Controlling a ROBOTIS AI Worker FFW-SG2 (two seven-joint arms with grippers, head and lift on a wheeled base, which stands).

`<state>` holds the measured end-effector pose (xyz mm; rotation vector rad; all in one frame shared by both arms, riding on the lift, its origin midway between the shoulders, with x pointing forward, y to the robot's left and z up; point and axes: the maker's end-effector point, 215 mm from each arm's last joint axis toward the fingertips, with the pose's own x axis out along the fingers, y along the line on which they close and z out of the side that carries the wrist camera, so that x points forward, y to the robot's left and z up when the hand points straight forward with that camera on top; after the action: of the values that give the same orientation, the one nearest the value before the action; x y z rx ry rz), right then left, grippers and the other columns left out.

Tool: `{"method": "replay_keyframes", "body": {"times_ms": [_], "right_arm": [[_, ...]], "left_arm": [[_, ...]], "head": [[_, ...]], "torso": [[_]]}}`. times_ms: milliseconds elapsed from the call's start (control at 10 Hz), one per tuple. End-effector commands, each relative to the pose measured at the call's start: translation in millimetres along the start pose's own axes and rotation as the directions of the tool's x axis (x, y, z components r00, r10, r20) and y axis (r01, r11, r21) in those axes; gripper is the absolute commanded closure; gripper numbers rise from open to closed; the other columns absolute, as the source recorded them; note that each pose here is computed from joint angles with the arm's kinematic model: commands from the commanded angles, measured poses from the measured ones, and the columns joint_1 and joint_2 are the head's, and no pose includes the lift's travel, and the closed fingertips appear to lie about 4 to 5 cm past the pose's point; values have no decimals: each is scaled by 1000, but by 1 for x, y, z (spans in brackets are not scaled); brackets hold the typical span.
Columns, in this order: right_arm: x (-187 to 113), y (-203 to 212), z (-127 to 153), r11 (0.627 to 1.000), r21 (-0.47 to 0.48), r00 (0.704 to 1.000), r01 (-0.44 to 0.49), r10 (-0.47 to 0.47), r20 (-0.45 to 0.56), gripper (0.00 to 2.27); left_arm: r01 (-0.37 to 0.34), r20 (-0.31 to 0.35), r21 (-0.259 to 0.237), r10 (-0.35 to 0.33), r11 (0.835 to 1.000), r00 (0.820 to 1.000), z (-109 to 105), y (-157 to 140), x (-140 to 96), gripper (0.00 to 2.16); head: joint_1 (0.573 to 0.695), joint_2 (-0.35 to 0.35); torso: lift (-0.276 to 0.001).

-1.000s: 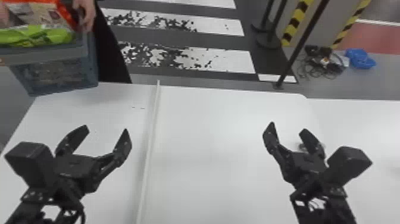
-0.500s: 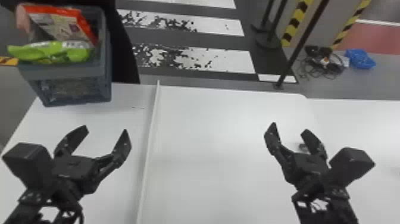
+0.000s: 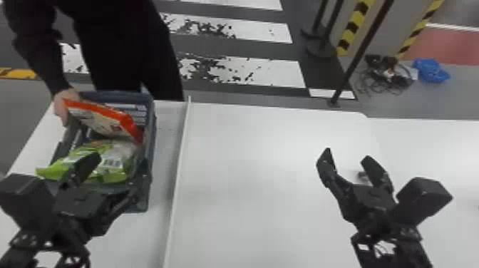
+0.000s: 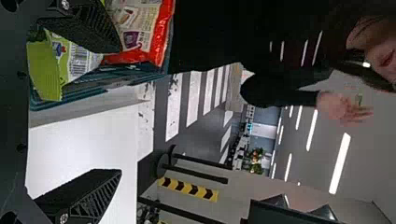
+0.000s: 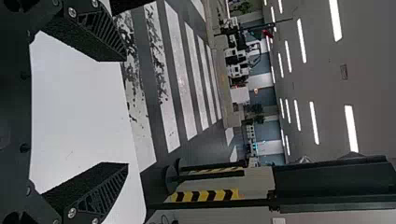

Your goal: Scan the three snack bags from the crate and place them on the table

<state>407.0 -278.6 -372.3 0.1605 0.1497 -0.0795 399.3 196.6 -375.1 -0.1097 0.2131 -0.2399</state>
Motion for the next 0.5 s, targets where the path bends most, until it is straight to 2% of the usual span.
{"method": "replay_keyframes", "body": {"times_ms": [0,200,300,400], "right_arm": [[-2,1,0,1000,1,1000,-1,1,-1,134],[-6,3,0,1000,1,1000,-4,4,-4,134],[-7,4,-1,1000,2,1000,-6,6,-7,134],[-7,4,-1,1000,5,1000,-6,6,-7,137]], "left_arm": [[10,10,-7,-10,1000,1000,4,2,0,76],[62,23,22,-62,998,998,16,6,-5,76],[68,10,43,-69,997,998,21,16,-11,76],[109,9,41,-110,993,994,31,24,-21,76]], "head": [[695,-115],[695,-115],[695,-115],[695,-102]], "torso": [[-36],[-36],[-36],[-36]]}}
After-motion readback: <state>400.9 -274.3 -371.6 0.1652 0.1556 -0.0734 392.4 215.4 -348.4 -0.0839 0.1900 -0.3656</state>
